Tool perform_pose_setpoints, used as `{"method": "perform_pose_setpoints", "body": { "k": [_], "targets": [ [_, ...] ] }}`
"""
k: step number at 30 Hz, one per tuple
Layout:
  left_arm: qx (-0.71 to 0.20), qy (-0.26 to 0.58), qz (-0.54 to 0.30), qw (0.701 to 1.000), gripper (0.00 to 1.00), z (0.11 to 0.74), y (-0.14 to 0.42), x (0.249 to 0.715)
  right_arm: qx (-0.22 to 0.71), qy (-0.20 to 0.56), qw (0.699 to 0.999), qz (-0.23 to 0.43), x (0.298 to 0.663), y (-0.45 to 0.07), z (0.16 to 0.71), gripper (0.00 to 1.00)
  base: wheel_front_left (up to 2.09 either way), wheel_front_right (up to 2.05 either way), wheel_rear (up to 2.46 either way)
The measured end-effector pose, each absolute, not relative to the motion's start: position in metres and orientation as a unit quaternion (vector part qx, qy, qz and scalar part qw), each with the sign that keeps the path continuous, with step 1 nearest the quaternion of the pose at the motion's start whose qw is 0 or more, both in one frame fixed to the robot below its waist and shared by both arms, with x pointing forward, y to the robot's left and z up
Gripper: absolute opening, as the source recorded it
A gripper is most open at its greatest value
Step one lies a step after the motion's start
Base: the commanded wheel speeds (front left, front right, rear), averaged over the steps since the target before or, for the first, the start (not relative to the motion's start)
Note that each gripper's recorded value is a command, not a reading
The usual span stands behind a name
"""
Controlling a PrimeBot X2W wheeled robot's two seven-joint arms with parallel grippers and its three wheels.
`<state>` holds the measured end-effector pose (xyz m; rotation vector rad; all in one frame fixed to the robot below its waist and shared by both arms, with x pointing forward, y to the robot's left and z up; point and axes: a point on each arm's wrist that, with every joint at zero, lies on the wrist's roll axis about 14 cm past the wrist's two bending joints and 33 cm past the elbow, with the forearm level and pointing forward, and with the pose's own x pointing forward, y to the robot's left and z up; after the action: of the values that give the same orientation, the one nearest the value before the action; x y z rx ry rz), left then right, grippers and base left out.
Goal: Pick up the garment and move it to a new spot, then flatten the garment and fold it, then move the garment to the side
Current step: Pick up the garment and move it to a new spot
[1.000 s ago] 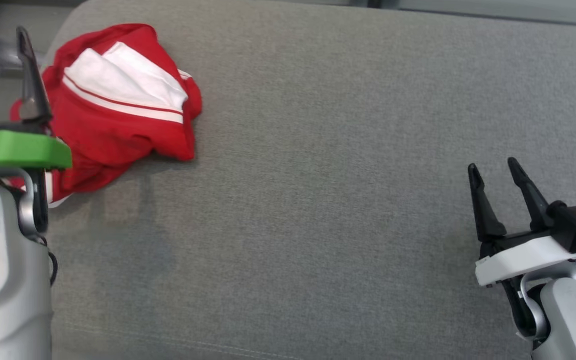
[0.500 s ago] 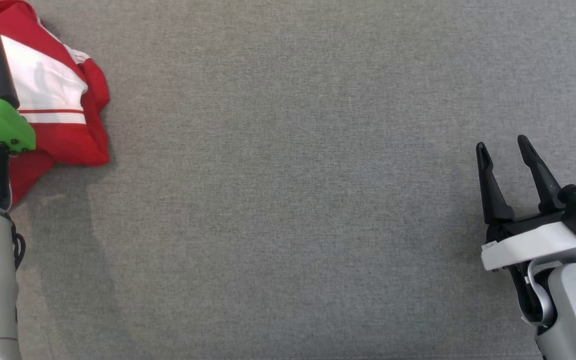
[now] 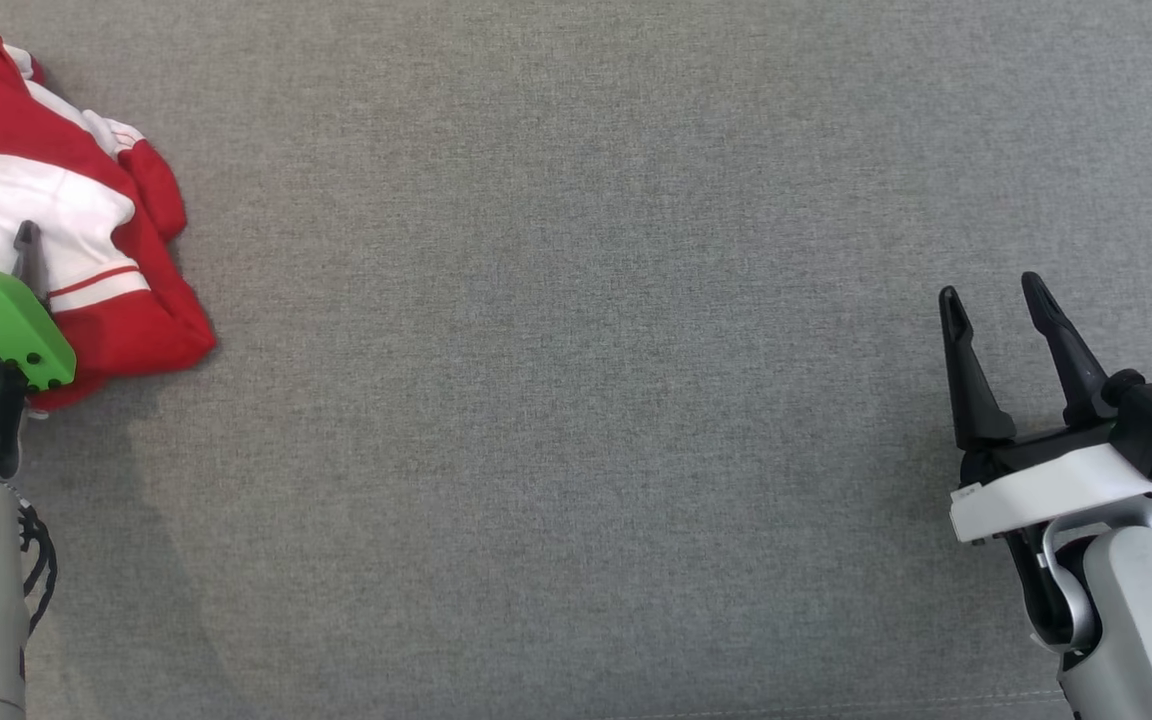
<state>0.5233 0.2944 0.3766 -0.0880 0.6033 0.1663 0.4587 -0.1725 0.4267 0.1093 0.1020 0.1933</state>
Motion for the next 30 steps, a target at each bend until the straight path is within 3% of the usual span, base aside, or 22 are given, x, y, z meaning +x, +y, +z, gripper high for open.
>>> {"method": "perform_pose_setpoints", "body": {
  "k": [8, 14, 23, 30],
  "targets": [
    [-0.034, 0.271, 0.083, 0.958, 0.00, 0.391, 0.298, 0.525, 0.061, 0.045, 0.992, 0.098, 0.456, -0.168, 0.433, 1.00, 0.00, 0.00, 0.00],
    [-0.007, 0.195, 0.088, 0.977, 0.00, 0.433, 0.306, 0.536, 0.069, 0.031, 0.992, 0.099, 0.454, -0.162, 0.445, 1.00, 0.00, 0.00, 0.00],
    [0.041, 0.030, 0.063, 0.997, 0.00, 0.543, 0.296, 0.560, 0.083, 0.013, 0.992, 0.097, 0.446, -0.156, 0.462, 1.00, 0.00, 0.00, 0.00],
    [0.060, -0.123, 0.001, 0.991, 0.00, 0.664, 0.243, 0.571, 0.093, -0.003, 0.992, 0.088, 0.438, -0.156, 0.476, 1.00, 0.00, 0.00, 0.00]
  ]
}}
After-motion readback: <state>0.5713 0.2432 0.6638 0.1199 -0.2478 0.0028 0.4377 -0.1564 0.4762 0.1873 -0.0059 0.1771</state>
